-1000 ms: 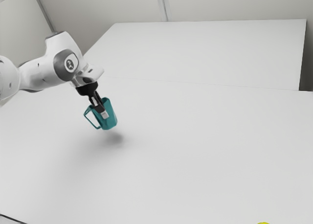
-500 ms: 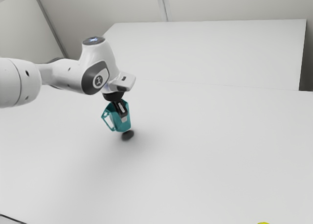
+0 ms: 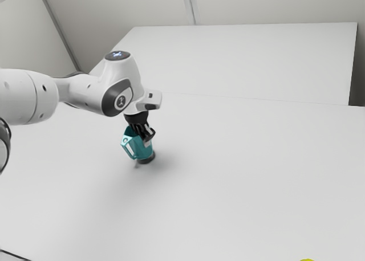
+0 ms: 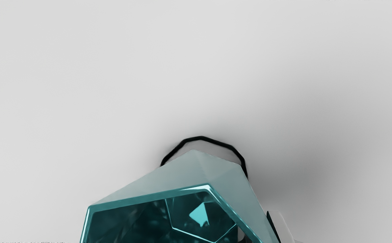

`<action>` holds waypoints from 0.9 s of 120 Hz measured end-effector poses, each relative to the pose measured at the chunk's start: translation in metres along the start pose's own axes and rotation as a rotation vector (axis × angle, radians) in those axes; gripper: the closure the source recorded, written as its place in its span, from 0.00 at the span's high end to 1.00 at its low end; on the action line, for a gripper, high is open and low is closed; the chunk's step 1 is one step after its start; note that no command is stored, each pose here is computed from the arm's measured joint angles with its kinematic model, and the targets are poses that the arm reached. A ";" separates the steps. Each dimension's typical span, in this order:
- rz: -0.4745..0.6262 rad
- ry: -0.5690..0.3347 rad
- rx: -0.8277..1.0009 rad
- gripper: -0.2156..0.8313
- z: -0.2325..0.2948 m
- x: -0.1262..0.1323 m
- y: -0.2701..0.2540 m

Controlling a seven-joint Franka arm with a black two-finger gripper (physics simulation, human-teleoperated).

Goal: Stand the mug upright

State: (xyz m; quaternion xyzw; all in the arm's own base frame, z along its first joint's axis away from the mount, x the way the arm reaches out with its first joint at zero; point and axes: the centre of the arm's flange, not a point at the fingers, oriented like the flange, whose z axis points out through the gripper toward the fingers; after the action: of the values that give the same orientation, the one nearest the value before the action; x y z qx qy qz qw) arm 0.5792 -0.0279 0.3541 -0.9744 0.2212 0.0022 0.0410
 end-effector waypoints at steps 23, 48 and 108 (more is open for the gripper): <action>-0.054 -0.009 -0.006 0.11 0.007 0.000 0.001; -0.105 -0.008 -0.016 0.44 -0.001 -0.004 0.001; -0.167 0.095 0.001 0.73 -0.120 0.015 0.000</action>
State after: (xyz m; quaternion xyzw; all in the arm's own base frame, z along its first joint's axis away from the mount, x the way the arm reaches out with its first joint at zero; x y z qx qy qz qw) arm 0.5915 -0.0439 0.4737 -0.9884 0.1409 -0.0474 0.0309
